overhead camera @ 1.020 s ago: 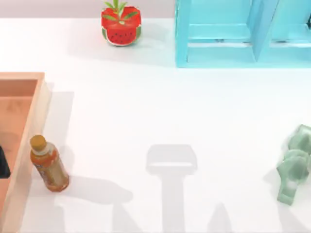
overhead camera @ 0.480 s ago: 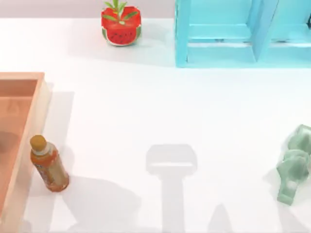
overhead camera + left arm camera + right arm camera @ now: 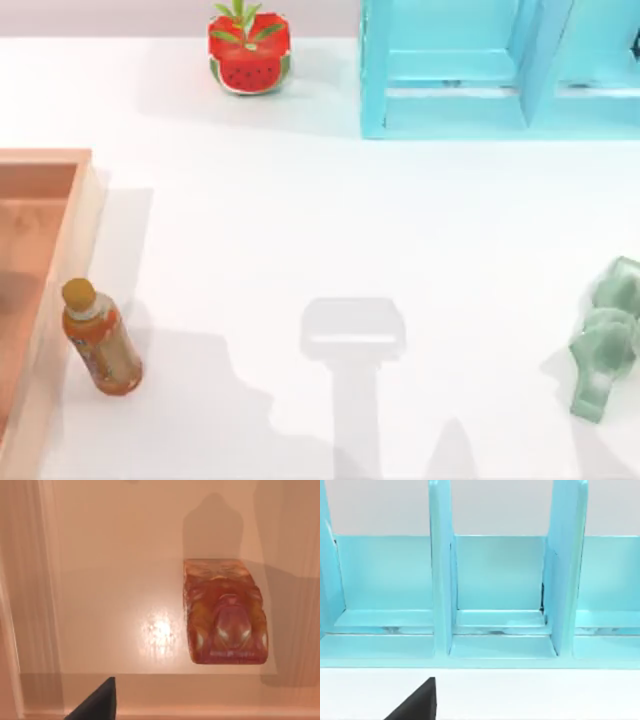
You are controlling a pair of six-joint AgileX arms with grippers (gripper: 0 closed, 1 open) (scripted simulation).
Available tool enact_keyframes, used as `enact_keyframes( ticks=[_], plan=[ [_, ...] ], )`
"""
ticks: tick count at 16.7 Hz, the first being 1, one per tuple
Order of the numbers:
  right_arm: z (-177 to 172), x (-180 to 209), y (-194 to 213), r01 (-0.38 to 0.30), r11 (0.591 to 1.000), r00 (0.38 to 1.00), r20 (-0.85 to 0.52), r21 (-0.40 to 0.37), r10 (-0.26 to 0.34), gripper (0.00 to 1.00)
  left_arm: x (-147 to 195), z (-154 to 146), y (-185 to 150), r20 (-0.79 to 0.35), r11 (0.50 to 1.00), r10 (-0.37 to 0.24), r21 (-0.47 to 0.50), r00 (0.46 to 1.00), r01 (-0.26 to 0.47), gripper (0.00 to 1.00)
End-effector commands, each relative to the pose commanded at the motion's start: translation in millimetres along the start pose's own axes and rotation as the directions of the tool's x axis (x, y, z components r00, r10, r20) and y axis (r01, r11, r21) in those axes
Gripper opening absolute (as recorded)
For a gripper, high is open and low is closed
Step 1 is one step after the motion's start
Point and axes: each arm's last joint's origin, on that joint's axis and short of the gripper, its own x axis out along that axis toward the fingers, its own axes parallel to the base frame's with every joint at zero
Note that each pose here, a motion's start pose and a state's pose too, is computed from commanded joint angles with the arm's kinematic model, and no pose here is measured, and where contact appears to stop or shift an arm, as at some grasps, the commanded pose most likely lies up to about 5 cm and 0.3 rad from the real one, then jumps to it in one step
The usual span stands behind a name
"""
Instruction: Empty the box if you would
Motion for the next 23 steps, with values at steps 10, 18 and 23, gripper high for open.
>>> enact_keyframes(
  ticks=[10, 18, 23],
  plan=[
    [0, 0, 0, 0.0, 1.0, 1.0, 0.0, 0.0, 0.0, 1.0, 13, 8, 5, -0.038, 1.0, -0.013, 0.001, 0.999, 0.013, 1.0],
    [0, 0, 0, 0.0, 1.0, 1.0, 0.0, 0.0, 0.0, 1.0, 87, 6, 5, -0.039, 1.0, -0.014, 0.0, 0.999, 0.014, 1.0],
    [0, 0, 0, 0.0, 1.0, 1.0, 0.0, 0.0, 0.0, 1.0, 102, 1, 3, -0.039, 1.0, -0.013, -0.001, 0.999, 0.013, 1.0]
  ],
)
